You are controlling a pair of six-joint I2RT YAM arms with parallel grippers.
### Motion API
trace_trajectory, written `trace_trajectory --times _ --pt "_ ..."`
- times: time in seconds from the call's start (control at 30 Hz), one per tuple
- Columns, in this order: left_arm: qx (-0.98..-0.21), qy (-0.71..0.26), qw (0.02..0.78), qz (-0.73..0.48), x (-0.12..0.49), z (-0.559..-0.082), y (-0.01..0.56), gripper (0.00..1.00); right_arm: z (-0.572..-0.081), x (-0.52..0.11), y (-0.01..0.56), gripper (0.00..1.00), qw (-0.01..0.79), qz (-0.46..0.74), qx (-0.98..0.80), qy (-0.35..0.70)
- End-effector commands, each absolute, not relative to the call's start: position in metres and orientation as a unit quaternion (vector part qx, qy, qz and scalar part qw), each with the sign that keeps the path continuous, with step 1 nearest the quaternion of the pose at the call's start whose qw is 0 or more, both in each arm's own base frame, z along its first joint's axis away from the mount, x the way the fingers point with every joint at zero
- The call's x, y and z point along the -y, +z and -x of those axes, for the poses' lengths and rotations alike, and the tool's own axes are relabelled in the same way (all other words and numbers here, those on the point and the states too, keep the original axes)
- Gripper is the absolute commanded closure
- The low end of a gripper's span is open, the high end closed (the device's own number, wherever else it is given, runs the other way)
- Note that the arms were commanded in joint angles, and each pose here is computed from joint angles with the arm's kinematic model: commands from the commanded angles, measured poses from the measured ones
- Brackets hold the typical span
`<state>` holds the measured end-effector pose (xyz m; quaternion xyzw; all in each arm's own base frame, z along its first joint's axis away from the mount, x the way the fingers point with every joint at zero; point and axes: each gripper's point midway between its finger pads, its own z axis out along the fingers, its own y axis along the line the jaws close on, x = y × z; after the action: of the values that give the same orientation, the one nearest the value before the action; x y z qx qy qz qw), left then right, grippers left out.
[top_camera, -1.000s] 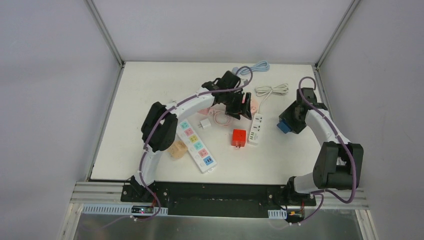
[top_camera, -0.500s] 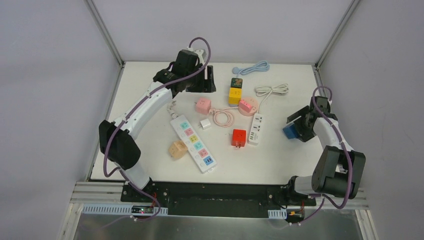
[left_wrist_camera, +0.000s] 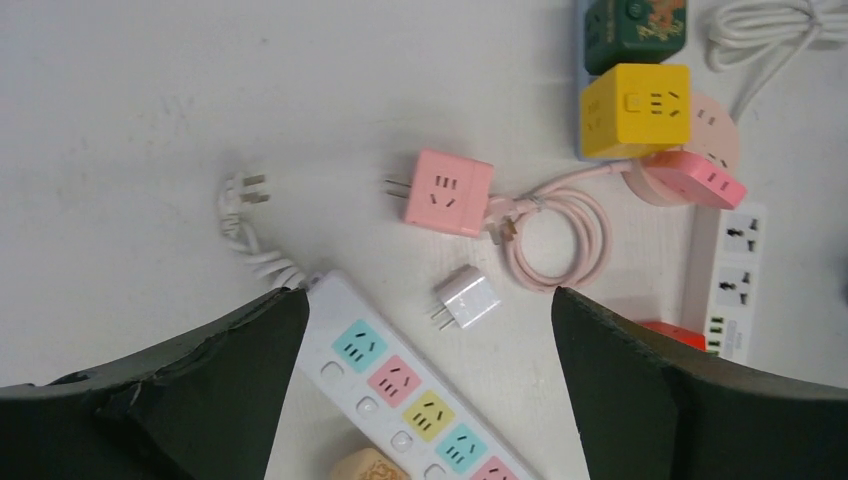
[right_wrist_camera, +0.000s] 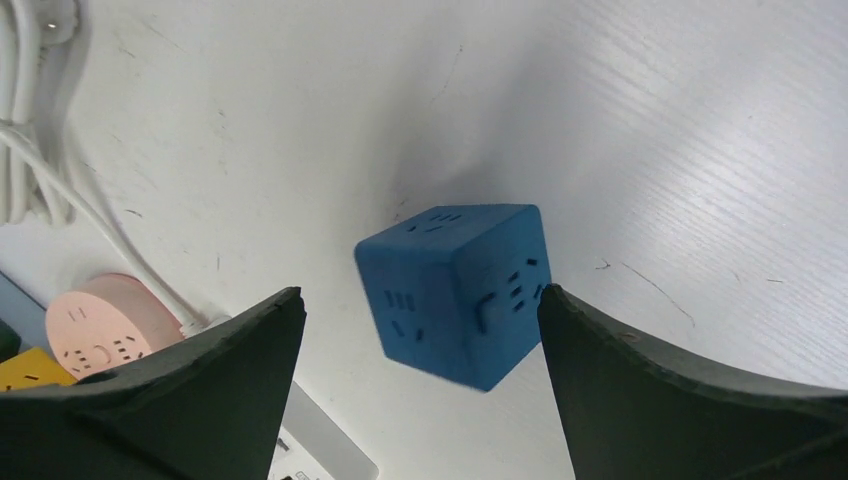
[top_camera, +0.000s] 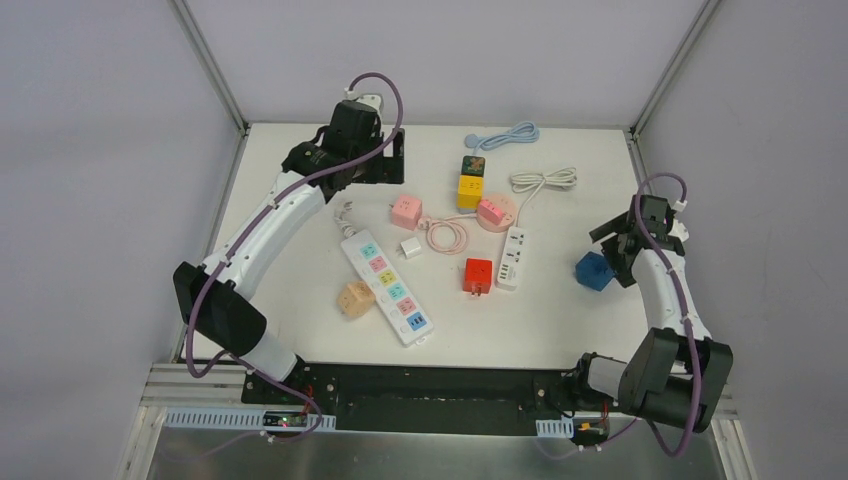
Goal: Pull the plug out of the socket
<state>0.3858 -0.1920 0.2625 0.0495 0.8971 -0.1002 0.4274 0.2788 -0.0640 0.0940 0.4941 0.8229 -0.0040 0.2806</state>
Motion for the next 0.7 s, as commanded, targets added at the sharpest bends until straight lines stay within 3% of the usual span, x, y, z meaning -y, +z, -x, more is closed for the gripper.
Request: trace_trajectory --times 0.0,0.17,0.37,0.67 --pt "-0.899 -0.015 0.438 0.008 0.142 -0.382 0.277 0.01 -0.283 0.073 0.13 0.11 0.329 -0.489 -0.808 -0.008" --pt "-0.915 -0.05 0.399 0.034 0.137 -0.38 0.272 0.03 -0.293 0.037 0.141 0.13 0.337 -0.436 -0.829 0.09" --pt "-0.927 -0.14 0.345 0.038 0.163 -0.376 0.262 0.12 -0.305 -0.033 0.166 0.16 0.353 -0.321 -0.848 0.23" --pt "-0.917 -0.285 0.275 0.036 0.227 -0.388 0.247 0.19 -0.344 -0.106 0.169 0.16 0.362 -0.165 -0.887 0.235"
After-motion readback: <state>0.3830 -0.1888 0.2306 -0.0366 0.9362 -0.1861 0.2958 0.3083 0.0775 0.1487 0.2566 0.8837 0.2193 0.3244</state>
